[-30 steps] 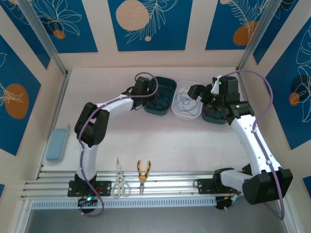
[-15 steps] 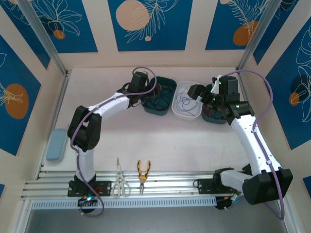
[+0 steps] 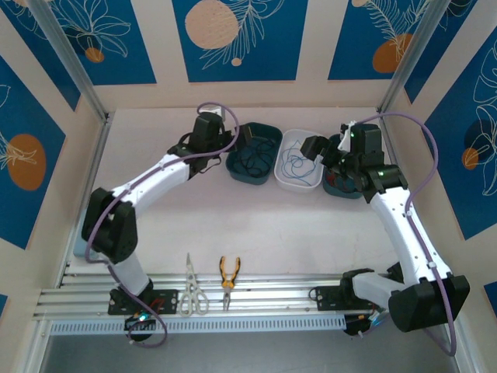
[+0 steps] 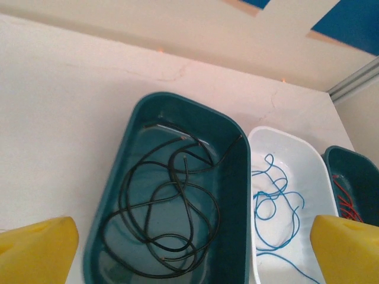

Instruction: Untangle the cables

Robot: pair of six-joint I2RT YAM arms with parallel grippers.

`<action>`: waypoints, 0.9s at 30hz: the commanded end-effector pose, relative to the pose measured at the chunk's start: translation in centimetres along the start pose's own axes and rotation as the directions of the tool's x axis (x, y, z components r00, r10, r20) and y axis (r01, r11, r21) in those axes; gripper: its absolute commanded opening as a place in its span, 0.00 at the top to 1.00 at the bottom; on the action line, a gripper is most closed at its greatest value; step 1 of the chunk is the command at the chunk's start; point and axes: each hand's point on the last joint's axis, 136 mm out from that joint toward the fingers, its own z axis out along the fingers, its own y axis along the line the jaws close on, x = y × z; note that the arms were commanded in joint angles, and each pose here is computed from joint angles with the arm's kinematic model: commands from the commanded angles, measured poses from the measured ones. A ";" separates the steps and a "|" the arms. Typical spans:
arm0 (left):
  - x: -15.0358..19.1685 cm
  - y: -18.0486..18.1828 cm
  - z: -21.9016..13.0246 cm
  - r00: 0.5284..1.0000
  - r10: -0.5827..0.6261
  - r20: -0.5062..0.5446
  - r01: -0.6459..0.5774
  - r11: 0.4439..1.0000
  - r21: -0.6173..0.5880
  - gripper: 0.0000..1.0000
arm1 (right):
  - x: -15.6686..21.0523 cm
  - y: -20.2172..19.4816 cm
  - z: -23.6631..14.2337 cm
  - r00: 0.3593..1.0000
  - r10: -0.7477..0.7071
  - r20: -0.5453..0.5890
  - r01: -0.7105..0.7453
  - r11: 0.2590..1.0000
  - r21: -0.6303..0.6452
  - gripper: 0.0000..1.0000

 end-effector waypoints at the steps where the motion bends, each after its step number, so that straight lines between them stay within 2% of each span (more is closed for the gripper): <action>1: -1.7 1.7 -3.2 0.995 0.060 0.074 -0.055 0.997 -0.062 0.00 | 0.2 -0.8 -0.7 1.000 -0.008 0.023 0.007 0.999 0.040 0.01; 8: -1.8 6.3 -9.5 0.977 0.149 0.151 -0.120 0.975 -0.189 0.00 | 0.9 -3.2 -1.0 0.998 -0.041 0.054 0.033 0.990 0.139 0.01; 15: 0.4 12.1 -15.3 0.947 0.265 0.183 -0.184 0.912 -0.368 0.00 | 1.8 -6.7 -1.0 0.982 -0.137 0.133 0.095 0.954 0.284 0.01; 21: 3.4 16.9 -17.9 0.940 0.301 0.161 -0.187 0.848 -0.495 0.00 | 2.6 -9.0 -0.4 0.960 -0.203 0.194 0.130 0.933 0.335 0.01; 27: 5.4 20.1 -19.0 0.941 0.304 0.152 -0.170 0.808 -0.564 0.00 | 3.6 -10.5 0.6 0.938 -0.272 0.214 0.181 0.912 0.367 0.01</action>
